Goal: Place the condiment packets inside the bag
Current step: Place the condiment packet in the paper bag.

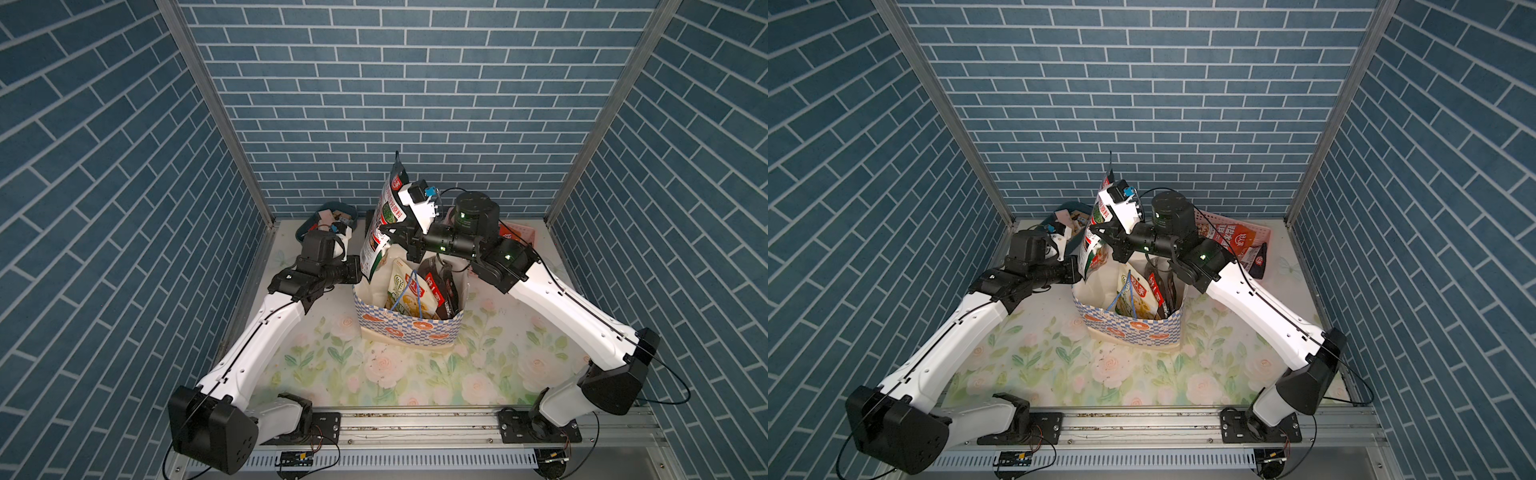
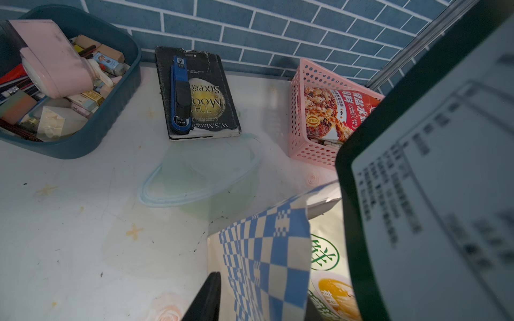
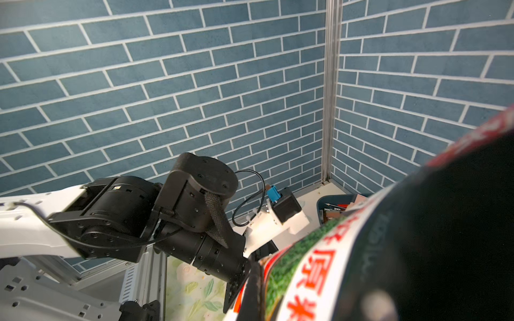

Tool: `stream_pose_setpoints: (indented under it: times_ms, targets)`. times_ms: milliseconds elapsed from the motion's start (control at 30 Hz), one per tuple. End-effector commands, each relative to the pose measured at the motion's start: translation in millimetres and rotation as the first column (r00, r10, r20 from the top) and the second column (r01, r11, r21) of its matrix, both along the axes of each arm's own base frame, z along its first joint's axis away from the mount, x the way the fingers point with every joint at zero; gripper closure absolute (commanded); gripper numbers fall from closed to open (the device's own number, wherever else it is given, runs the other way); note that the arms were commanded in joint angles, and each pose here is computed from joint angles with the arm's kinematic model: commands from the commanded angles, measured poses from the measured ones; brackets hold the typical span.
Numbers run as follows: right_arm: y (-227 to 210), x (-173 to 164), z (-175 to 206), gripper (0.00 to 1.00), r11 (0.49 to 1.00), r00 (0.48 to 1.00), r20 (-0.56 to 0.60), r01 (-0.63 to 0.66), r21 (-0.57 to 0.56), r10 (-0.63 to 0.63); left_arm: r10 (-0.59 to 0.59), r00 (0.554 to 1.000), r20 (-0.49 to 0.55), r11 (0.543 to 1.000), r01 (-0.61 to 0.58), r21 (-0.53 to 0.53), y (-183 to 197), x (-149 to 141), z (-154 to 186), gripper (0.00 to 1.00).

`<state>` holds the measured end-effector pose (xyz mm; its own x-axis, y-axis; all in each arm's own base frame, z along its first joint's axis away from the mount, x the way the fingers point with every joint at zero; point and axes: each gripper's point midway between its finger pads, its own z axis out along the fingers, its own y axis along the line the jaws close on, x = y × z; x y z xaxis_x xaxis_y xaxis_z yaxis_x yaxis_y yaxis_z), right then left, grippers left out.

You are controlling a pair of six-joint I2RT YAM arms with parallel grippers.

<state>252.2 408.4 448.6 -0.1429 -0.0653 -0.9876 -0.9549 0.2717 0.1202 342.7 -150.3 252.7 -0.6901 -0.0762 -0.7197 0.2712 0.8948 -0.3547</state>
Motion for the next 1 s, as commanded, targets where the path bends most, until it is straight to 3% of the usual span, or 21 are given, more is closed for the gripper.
stream_pose_setpoints:
  times_ms: [0, 300, 667, 967]
  targets:
    - [-10, 0, -4, 1.0, 0.999, 1.0, -0.003, -0.028, 0.026, 0.028, 0.005, 1.0, 0.029, 1.0, -0.004, -0.002, 3, -2, 8, 0.59]
    - [-24, -9, -64, 1.0, 0.99, 0.989, -0.122, -0.097, -0.104, 0.084, 0.01, 1.0, 0.03, 1.0, -0.01, 0.001, 4, -1, 8, 0.59]
    - [-65, -10, -81, 1.0, 0.98, 0.983, -0.176, -0.079, -0.182, 0.046, 0.015, 1.0, 0.025, 1.0, -0.015, 0.006, 5, -2, 8, 0.59]
    - [-71, -26, -99, 1.0, 0.953, 0.962, -0.252, -0.173, -0.25, 0.109, 0.017, 0.999, 0.029, 1.0, -0.018, 0.006, 5, 2, 11, 0.59]
